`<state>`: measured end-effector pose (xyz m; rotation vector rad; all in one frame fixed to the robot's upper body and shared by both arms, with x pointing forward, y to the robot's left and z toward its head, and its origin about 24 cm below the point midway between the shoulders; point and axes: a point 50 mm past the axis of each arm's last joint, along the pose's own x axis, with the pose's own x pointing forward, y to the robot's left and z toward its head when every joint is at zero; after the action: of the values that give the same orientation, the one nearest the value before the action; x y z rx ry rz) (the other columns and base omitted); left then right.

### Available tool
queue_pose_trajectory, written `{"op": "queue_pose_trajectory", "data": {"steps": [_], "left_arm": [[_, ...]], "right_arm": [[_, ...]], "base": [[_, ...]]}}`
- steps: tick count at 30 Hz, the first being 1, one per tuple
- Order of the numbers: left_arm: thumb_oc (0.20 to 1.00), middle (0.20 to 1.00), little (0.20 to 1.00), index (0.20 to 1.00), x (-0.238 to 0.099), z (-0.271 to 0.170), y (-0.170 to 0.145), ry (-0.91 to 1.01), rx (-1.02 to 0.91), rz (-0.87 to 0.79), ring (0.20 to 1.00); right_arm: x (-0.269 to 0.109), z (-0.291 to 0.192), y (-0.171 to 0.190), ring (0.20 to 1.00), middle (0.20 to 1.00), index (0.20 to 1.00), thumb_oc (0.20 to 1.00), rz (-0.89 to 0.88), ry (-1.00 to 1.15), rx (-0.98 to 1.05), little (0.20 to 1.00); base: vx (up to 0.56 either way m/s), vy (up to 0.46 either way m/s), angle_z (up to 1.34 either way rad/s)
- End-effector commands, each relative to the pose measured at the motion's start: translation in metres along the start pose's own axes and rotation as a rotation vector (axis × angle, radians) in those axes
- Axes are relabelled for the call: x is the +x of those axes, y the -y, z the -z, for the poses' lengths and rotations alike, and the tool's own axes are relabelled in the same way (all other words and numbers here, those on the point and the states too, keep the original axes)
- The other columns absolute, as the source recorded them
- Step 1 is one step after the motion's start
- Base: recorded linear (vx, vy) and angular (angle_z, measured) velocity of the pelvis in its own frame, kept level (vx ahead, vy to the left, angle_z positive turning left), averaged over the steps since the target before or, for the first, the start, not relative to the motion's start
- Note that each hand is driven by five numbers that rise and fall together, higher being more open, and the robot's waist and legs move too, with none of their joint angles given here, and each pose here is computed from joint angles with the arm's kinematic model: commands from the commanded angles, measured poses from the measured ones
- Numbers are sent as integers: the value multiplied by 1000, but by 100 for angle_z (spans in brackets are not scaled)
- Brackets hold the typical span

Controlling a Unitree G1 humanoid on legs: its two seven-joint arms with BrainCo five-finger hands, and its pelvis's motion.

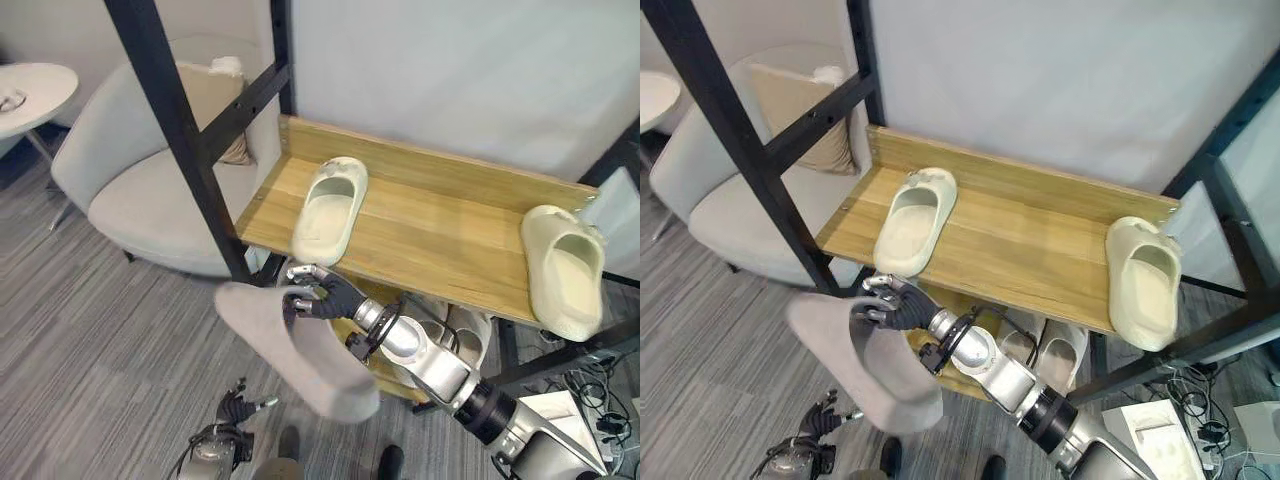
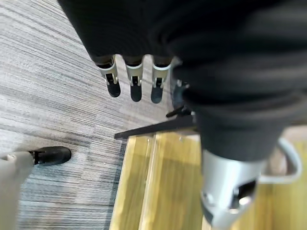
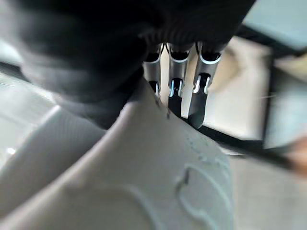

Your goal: Arrange the slippers neatly on the shoe rack.

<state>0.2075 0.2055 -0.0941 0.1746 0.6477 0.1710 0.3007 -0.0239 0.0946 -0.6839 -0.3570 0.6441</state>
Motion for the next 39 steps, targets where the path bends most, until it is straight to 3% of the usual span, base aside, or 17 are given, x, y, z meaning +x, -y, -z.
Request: {"op": "queue_pose_trajectory", "data": {"steps": [1, 8, 13, 18, 30, 31, 32, 39], "left_arm": [[1000, 1000, 1000, 1000, 12, -81, 3, 295, -135, -63, 1000], [1000, 1000, 1000, 1000, -7, -148, 13, 578, -218, 35, 1000], [1000, 1000, 1000, 1000, -18, -163, 18, 655, -179, 111, 1000], [1000, 1000, 1000, 1000, -24, -169, 22, 692, -124, 151, 1000], [1000, 1000, 1000, 1000, -23, -182, 31, 712, -110, 187, 1000], [1000, 1000, 1000, 1000, -25, -185, 31, 726, -107, 197, 1000], [1000, 1000, 1000, 1000, -25, -185, 32, 723, -114, 210, 1000], [1000, 1000, 1000, 1000, -11, -155, 14, 594, -91, 142, 1000]], "right_arm": [[21, -44, 66, 200, 200, 200, 200, 406, 172, -344, 200], [22, -33, 171, 200, 200, 200, 200, 770, -9, -574, 200], [4, -23, 211, 200, 200, 200, 200, 875, -102, -682, 200], [-7, -3, 223, 200, 200, 200, 200, 881, -204, -706, 200], [7, 19, 233, 200, 200, 200, 200, 894, -404, -615, 200], [3, 26, 241, 705, 705, 705, 705, 896, -478, -606, 705], [2, 27, 246, 1000, 1000, 1000, 1000, 888, -508, -605, 1000], [7, 35, 238, 1000, 1000, 1000, 1000, 858, -539, -411, 1000]], "base": [[-296, -46, 43], [-132, 1, 28], [-48, 9, 4], [44, -11, 9], [7, 1, 3], [2, 8, 7], [14, 15, 10], [20, 7, 8]]}}
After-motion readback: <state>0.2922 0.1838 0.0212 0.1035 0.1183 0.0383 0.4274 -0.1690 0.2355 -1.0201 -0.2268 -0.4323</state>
